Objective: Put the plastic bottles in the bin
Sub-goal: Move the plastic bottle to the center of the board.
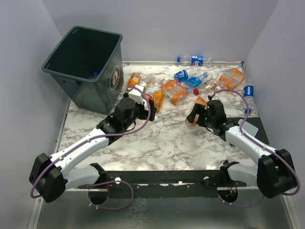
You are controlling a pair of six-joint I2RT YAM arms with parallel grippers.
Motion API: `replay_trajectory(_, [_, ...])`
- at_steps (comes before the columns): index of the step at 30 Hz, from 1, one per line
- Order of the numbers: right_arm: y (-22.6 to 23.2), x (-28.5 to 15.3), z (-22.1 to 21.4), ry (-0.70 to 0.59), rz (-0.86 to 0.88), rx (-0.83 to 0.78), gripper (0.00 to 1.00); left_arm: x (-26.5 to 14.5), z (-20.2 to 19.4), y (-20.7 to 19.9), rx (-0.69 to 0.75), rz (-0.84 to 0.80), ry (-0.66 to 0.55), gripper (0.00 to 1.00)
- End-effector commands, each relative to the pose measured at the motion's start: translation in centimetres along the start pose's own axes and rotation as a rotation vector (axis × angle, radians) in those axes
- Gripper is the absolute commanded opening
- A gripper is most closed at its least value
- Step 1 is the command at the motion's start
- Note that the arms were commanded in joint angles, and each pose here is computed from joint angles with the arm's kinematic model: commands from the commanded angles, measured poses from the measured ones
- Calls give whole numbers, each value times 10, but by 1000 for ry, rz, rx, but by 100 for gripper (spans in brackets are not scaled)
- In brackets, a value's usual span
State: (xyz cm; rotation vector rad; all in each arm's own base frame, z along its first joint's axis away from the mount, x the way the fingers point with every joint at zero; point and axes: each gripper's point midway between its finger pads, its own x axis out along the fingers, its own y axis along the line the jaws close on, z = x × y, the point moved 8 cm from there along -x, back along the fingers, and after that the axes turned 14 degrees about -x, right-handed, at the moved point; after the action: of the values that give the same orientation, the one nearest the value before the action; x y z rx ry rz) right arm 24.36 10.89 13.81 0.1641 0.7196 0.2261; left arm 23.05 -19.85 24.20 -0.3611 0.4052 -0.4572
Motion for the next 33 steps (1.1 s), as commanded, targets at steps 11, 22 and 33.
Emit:
replay_trajectory(11, [-25, 20, 12, 29, -224, 196, 100, 0, -6, -3, 12, 0, 19, 99])
replay_trajectory(22, [-36, 65, 12, 122, -191, 191, 89, -5, -4, -12, 38, -16, 1, 99])
replay_trajectory(33, [-18, 48, 13, 128, -138, -74, 50, -10, -2, -12, 39, -17, 4, 99])
